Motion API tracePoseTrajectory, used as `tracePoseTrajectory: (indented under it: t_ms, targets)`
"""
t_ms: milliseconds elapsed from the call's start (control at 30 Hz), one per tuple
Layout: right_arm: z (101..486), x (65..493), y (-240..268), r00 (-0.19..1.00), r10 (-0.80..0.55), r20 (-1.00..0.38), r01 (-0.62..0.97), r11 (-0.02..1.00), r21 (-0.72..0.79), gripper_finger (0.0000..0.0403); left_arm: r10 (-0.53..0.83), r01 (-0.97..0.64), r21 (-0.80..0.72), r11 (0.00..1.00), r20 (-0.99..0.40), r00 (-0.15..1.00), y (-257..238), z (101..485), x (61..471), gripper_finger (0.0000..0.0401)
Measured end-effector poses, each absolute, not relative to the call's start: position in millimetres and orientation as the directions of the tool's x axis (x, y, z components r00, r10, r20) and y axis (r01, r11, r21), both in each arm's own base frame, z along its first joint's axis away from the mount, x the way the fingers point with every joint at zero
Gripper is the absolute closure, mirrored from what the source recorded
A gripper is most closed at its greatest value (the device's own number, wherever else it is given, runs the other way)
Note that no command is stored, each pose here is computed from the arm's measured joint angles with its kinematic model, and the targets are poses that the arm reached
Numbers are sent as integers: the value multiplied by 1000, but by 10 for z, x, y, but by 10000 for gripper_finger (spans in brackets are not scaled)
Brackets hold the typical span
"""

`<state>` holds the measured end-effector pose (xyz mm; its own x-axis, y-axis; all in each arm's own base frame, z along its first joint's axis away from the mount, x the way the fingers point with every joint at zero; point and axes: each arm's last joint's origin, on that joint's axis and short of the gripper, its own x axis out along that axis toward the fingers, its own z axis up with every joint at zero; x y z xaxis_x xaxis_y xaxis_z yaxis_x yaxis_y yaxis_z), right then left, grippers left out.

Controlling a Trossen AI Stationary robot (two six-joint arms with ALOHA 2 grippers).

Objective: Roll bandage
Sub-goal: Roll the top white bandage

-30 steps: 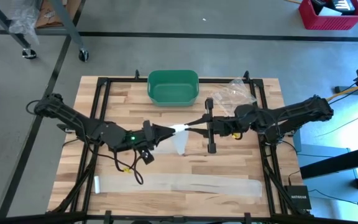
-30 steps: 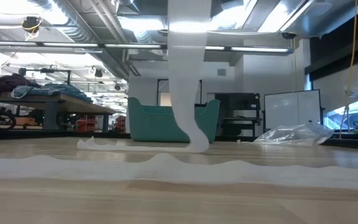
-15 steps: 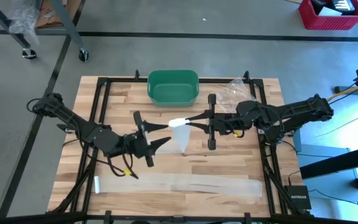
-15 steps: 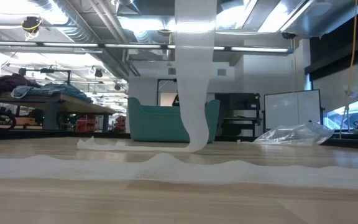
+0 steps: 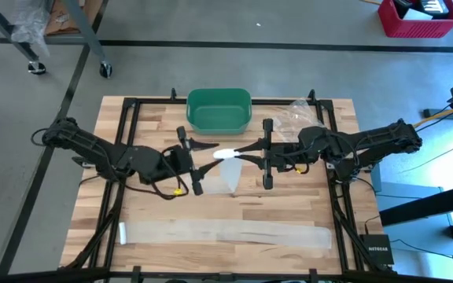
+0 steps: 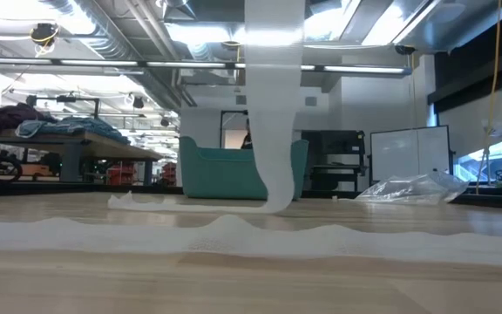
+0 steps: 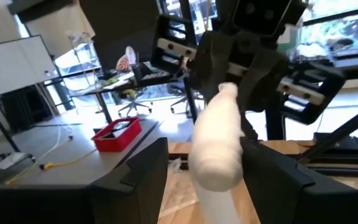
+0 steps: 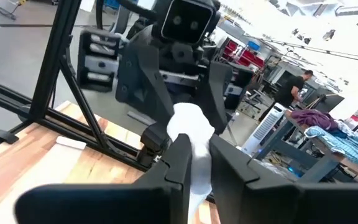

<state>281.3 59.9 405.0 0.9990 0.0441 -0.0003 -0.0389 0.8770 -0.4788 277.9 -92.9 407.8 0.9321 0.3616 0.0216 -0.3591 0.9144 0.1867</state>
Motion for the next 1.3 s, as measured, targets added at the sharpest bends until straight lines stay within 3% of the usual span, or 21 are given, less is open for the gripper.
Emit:
tracePoseTrajectory:
  t_ms: [333, 567, 733, 867, 1133, 1300]
  targets:
    - [4012, 2857, 609, 999, 38, -12, -39, 875, -483, 352, 273, -269, 160, 950, -5, 962, -918, 4043, 2806, 229]
    - [4006, 2866, 611, 999, 40, -12, -41, 880, -474, 352, 271, -262, 237, 936, -5, 963, -919, 4043, 2806, 302]
    - [4008, 2865, 614, 999, 40, -10, -41, 931, -363, 350, 271, -245, 370, 896, -18, 962, -919, 4029, 2805, 356]
    - [4006, 2836, 608, 999, 41, -29, -47, 968, -246, 318, 276, -225, 533, 816, -16, 961, -924, 4031, 2802, 367]
    - [4111, 2580, 546, 997, 35, -63, -44, 988, -150, 214, 348, -223, 747, 627, -13, 937, -922, 4034, 2788, 337]
    - [4153, 2407, 502, 995, 29, -98, -34, 998, -59, 177, 350, -141, 900, 412, -14, 937, -923, 4033, 2787, 341]
